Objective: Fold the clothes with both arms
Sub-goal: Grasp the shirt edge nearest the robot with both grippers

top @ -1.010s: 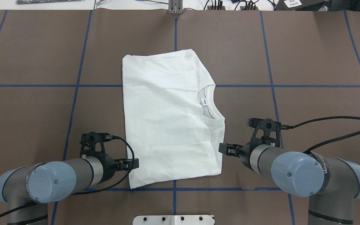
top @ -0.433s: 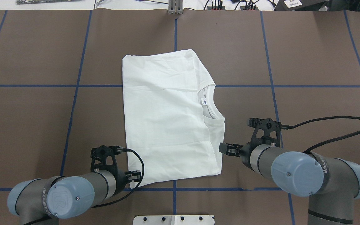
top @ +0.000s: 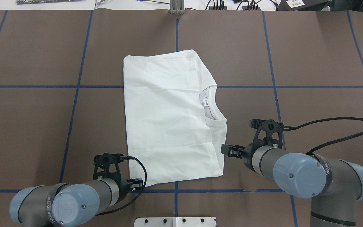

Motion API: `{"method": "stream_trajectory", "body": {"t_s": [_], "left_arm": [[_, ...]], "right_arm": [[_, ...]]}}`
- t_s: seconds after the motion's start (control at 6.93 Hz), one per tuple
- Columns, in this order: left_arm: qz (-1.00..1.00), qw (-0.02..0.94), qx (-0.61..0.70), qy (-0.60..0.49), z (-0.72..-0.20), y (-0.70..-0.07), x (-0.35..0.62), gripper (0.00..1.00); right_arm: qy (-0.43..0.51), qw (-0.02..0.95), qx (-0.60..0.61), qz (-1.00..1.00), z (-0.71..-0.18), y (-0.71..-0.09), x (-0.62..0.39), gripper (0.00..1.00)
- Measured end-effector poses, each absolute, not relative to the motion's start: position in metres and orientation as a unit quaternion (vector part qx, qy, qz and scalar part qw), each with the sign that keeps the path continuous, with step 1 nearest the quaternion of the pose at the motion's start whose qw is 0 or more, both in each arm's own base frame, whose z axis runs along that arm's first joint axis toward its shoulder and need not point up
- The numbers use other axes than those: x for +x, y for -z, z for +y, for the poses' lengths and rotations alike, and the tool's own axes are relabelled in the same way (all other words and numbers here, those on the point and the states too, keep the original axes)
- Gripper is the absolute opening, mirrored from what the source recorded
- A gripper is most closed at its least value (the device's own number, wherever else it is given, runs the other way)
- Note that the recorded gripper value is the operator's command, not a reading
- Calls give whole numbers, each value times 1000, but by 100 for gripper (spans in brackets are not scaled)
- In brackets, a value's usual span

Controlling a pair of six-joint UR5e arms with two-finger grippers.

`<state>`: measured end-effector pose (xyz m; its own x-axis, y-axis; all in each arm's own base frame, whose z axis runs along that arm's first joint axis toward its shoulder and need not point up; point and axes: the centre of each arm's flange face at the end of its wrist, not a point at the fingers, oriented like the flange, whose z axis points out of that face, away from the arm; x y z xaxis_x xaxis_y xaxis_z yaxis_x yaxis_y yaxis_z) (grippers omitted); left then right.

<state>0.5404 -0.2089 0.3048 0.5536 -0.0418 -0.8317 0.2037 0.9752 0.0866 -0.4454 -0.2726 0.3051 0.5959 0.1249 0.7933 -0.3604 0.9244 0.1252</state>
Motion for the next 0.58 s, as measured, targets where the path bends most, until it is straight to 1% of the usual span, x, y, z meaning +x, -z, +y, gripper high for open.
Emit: {"method": "stream_trajectory", "body": {"t_s": [0.14, 0.29, 0.43, 0.58], "left_arm": [[467, 877, 85, 67, -205, -303, 543, 46], [469, 877, 83, 64, -202, -300, 546, 41], [471, 876, 82, 62, -200, -298, 549, 25], [472, 876, 82, 62, -199, -297, 550, 5]], "right_arm": [[-137, 883, 138, -428, -273, -305, -446, 100], [-137, 882, 138, -428, -273, -305, -446, 100], [-137, 883, 138, -428, -273, -305, -446, 100], [-137, 883, 137, -428, -272, -305, -446, 100]]}}
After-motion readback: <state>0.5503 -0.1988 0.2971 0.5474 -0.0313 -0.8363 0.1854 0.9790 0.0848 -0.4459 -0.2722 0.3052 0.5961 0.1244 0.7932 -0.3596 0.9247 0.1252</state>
